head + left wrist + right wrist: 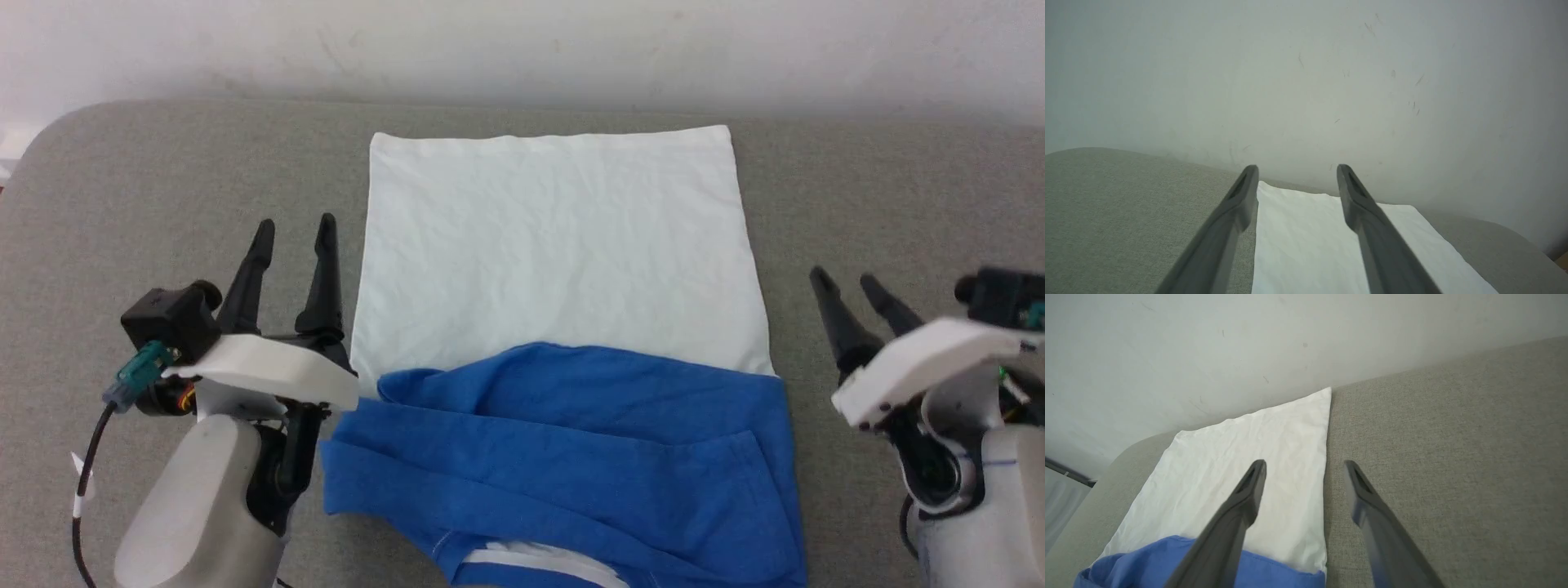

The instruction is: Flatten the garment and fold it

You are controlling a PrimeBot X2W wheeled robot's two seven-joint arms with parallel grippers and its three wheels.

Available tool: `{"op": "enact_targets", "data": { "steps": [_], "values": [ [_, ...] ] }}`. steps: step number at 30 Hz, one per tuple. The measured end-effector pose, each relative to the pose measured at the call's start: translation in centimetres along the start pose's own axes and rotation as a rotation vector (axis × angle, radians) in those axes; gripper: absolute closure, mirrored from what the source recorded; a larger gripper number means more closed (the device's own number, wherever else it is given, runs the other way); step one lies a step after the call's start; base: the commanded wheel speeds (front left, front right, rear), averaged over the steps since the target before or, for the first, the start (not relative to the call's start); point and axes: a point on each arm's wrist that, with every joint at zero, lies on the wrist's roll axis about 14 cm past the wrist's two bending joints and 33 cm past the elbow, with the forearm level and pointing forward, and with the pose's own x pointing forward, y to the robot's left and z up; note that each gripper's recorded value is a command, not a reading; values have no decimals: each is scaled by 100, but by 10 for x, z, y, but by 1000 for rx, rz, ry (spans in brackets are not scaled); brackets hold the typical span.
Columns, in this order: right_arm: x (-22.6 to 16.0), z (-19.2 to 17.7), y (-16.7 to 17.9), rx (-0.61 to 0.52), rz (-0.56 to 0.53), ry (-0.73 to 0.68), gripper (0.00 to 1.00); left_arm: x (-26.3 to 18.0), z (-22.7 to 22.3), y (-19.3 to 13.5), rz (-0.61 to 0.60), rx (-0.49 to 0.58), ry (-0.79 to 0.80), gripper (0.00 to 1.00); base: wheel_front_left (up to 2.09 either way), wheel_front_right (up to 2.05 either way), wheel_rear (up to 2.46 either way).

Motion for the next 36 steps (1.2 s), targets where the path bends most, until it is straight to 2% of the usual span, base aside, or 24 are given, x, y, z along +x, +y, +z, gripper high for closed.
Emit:
{"op": "enact_targets", "data": {
  "steps": [7, 9, 14, 21, 27, 31, 36],
  "values": [
    [71, 42, 23, -134, 24, 43, 0, 8, -8, -3, -3, 10, -10, 0, 0, 0, 0],
    [94, 52, 26, -209, 2, 79, 0, 14, -9, -5, -9, 8, -18, 0, 0, 0, 0],
    [146, 60, 18, -315, -80, 209, 0, 32, -13, -9, -24, 7, -33, 0, 0, 0, 0],
    [193, 21, -10, -484, -207, 492, 0, 41, -38, 6, 5, 30, 11, 0, 0, 0, 0],
    [218, -31, -16, -600, -213, 674, 0, 43, -59, 22, 36, 56, 56, 0, 0, 0, 0],
    [230, -58, -17, -630, -192, 727, 0, 41, -73, 33, 62, 68, 93, 0, 0, 0, 0],
    [244, -70, -11, -651, -159, 743, 0, 39, -87, 43, 86, 80, 130, 0, 0, 0, 0]
  ]
}}
